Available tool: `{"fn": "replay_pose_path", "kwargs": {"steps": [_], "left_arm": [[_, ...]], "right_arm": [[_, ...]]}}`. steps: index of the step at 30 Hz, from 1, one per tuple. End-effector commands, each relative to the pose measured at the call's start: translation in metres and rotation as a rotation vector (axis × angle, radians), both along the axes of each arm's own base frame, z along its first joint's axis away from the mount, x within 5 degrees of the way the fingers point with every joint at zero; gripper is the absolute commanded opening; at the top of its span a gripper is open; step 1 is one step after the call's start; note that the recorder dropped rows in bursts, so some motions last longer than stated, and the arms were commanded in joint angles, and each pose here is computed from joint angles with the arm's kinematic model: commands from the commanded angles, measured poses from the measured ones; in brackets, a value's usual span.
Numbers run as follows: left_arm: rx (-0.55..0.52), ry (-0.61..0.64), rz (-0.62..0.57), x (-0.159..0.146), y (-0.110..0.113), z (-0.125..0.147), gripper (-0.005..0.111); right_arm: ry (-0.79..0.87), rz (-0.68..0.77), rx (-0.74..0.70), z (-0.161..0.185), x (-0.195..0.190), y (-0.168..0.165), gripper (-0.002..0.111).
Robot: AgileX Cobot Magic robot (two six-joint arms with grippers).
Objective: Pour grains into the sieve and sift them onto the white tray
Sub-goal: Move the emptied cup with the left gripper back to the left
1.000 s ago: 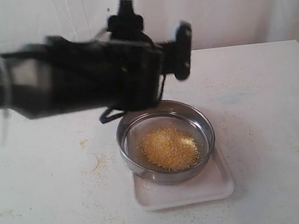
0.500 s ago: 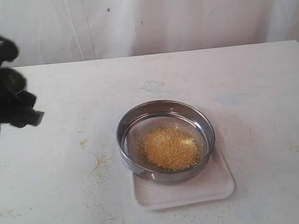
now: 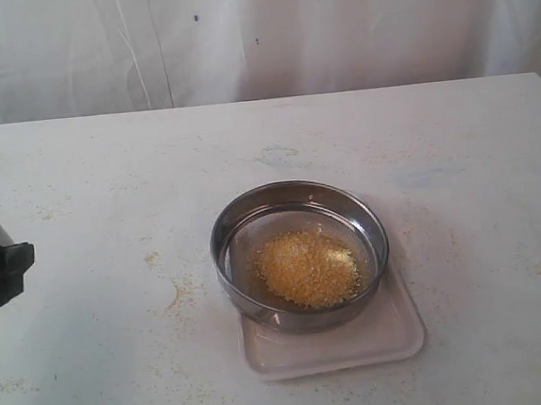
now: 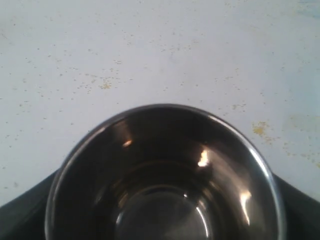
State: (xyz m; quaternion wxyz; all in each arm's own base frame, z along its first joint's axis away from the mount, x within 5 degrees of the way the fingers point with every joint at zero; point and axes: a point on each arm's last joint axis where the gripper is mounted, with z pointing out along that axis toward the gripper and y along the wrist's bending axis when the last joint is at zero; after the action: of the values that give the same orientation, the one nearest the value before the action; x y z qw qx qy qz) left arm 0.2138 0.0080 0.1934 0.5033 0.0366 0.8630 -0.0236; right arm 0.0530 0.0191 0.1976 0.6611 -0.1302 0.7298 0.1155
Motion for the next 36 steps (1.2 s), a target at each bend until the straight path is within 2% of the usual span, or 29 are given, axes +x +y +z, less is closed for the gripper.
{"fn": "replay_pose_path", "kwargs": {"steps": [1, 5, 10, 15, 29, 30, 32, 36], "left_arm": [[-0.029, -0.005, 0.041, -0.002, 0.004, -0.022, 0.000], [-0.032, 0.005, 0.022, 0.006, 0.003, -0.035, 0.000], [-0.035, -0.007, 0.080, 0.013, 0.009, -0.045, 0.000], [-0.033, -0.018, 0.085, 0.018, 0.010, -0.053, 0.000], [-0.032, 0.075, 0.058, 0.027, 0.009, -0.087, 0.000], [-0.031, 0.076, 0.053, 0.027, 0.009, -0.088, 0.003], [-0.032, 0.067, 0.050, 0.028, 0.009, -0.088, 0.017], [-0.094, -0.007, 0.072, 0.032, 0.008, -0.082, 0.068]], "right_arm": [[-0.013, -0.005, -0.008, 0.000, 0.000, 0.000, 0.000], [-0.013, -0.005, -0.008, 0.000, 0.000, 0.000, 0.000], [-0.013, -0.005, -0.008, 0.000, 0.000, 0.000, 0.000], [-0.013, -0.005, -0.008, 0.000, 0.000, 0.000, 0.000], [-0.013, -0.005, -0.008, 0.000, 0.000, 0.000, 0.000], [-0.013, -0.005, -0.008, 0.000, 0.000, 0.000, 0.000], [-0.013, -0.005, -0.008, 0.000, 0.000, 0.000, 0.000], [-0.013, -0.005, -0.008, 0.000, 0.000, 0.000, 0.000]]}}
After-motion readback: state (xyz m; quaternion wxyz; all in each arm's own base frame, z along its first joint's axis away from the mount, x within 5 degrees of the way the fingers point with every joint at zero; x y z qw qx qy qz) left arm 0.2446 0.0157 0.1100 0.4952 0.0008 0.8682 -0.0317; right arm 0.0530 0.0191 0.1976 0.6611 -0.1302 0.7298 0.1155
